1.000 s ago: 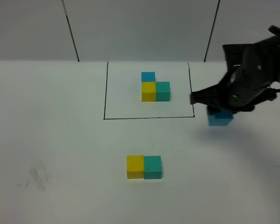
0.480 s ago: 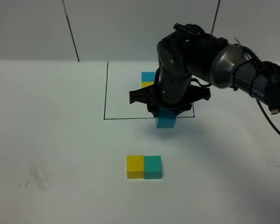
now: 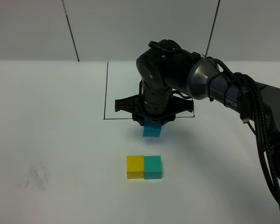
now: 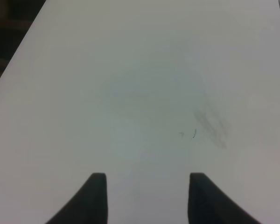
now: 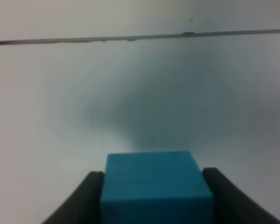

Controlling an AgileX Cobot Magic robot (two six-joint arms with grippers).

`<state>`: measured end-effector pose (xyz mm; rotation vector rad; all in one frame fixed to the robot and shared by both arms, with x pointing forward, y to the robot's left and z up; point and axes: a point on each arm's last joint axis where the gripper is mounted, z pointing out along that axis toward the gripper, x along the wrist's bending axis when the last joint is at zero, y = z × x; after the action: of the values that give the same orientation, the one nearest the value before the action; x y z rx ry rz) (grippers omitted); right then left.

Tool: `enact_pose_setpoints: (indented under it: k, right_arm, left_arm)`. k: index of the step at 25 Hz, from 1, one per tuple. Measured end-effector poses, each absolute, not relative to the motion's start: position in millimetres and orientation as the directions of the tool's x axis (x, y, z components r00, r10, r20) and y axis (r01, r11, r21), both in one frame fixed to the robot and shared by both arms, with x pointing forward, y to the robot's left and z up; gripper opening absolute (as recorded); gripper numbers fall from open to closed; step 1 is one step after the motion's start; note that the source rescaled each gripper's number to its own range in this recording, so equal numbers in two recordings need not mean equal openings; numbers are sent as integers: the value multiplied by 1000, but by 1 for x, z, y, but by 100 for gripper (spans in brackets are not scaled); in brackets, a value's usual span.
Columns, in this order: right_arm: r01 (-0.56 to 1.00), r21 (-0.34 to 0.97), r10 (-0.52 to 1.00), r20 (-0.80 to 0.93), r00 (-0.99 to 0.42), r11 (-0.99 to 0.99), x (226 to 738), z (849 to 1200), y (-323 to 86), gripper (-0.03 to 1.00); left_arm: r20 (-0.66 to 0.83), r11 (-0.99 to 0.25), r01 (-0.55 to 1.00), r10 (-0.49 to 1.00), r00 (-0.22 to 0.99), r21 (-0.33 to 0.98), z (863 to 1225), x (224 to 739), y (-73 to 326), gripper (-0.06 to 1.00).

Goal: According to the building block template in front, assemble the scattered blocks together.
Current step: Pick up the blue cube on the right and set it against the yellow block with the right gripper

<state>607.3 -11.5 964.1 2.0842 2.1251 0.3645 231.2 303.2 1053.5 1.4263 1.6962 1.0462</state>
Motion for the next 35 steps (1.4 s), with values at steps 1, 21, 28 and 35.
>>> enact_pose_setpoints:
  k: [1, 21, 28, 35]
  right_arm:
    - [962, 272, 997, 66, -36, 17, 607, 962, -9, 2]
    - [970, 240, 999, 5, -36, 34, 595, 944, 30, 2]
    - [970, 241, 1000, 10, -7, 5, 593, 943, 33, 2]
    - [975, 222, 1000, -5, 7, -6, 593, 932, 34, 2]
  left_arm:
    - [-1, 78, 441, 985, -171, 894, 1053, 231, 303, 0]
    - [-3, 79, 441, 985, -172, 894, 1053, 231, 303, 0]
    - [-3, 79, 441, 985, -172, 894, 1053, 231, 303, 0]
    - [-2, 78, 441, 985, -171, 894, 1053, 231, 303, 0]
